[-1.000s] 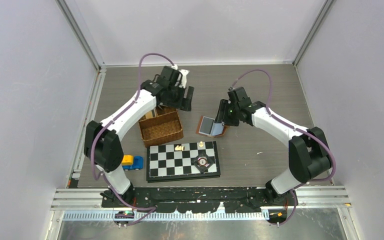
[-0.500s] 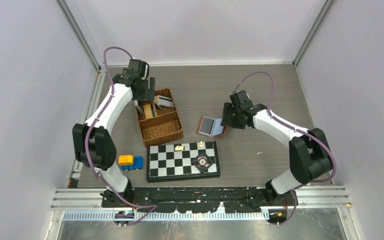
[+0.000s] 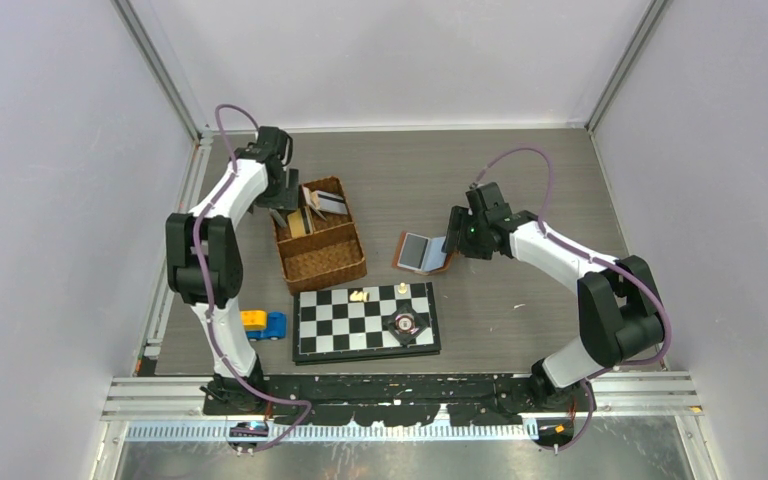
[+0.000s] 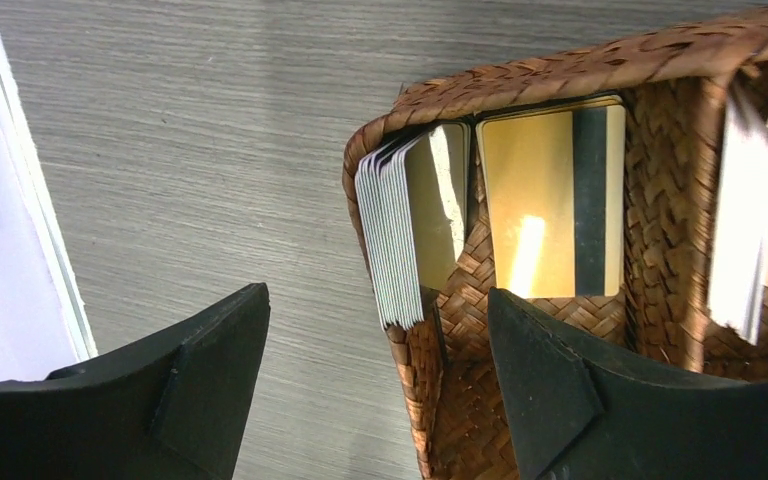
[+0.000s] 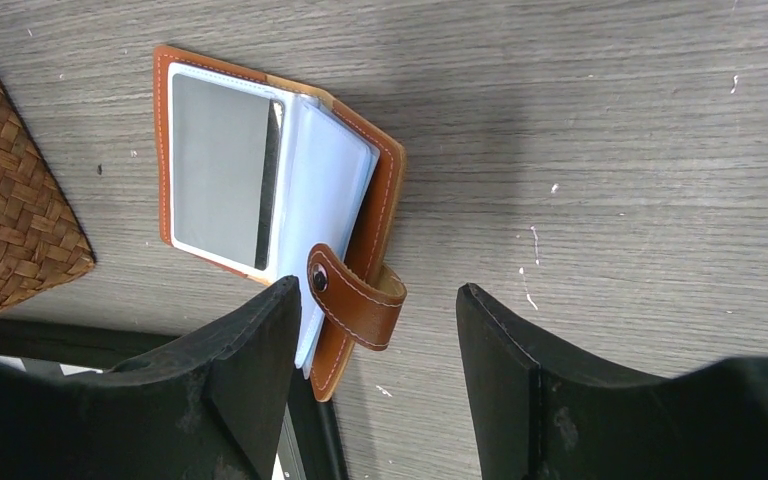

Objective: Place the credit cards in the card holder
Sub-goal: Pick up the credit card from the storage box.

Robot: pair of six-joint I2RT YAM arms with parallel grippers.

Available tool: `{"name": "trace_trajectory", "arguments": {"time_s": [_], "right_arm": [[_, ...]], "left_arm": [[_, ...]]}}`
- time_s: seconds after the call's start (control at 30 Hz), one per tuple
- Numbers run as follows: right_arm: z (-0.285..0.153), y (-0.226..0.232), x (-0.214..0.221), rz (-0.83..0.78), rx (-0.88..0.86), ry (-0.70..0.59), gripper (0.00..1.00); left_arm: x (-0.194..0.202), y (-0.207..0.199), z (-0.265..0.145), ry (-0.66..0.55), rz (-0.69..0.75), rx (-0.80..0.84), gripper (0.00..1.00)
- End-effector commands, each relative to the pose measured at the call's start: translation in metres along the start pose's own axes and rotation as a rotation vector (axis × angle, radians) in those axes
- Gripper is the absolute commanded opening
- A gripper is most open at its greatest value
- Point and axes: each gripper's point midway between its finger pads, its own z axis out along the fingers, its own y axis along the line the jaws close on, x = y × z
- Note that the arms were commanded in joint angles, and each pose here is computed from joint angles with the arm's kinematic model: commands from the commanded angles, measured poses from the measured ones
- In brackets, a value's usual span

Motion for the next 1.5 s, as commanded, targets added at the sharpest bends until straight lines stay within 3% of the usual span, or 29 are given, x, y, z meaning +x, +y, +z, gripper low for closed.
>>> {"name": "trace_trajectory", "arguments": {"time_s": [0.0, 0.57, 0.97, 1.13, 1.37, 1.47], "right_arm": [[-0.008, 0.01, -0.013, -0.005, -0.058, -0.054, 0.63], [-0.003, 0.009, -0.01, 0.002, -0.064, -0.039, 0.63], [-0.001, 0.009, -0.008, 0.003, -0.068, -0.031, 0.63], [0.0, 0.009, -0.008, 0.006, -0.068, -0.027, 0.63], [0.0, 0.009, -0.007, 0.004, -0.066, -0.024, 0.62], [0.0, 0.009, -0.007, 0.005, -0.066, -0.026, 0.62]], "left_arm": [[-0.02, 0.009, 0.0, -0.042, -0.027, 0.006, 0.82], [-0.029, 0.028, -0.002, -0.071, -0.165, 0.07, 0.77], [-0.035, 0.03, -0.021, -0.123, -0.184, 0.086, 0.64], [-0.034, 0.026, -0.021, -0.119, -0.189, 0.109, 0.55], [-0.034, 0.019, -0.024, -0.12, -0.205, 0.148, 0.28], [-0.034, 0.017, -0.025, -0.125, -0.213, 0.163, 0.21]]}}
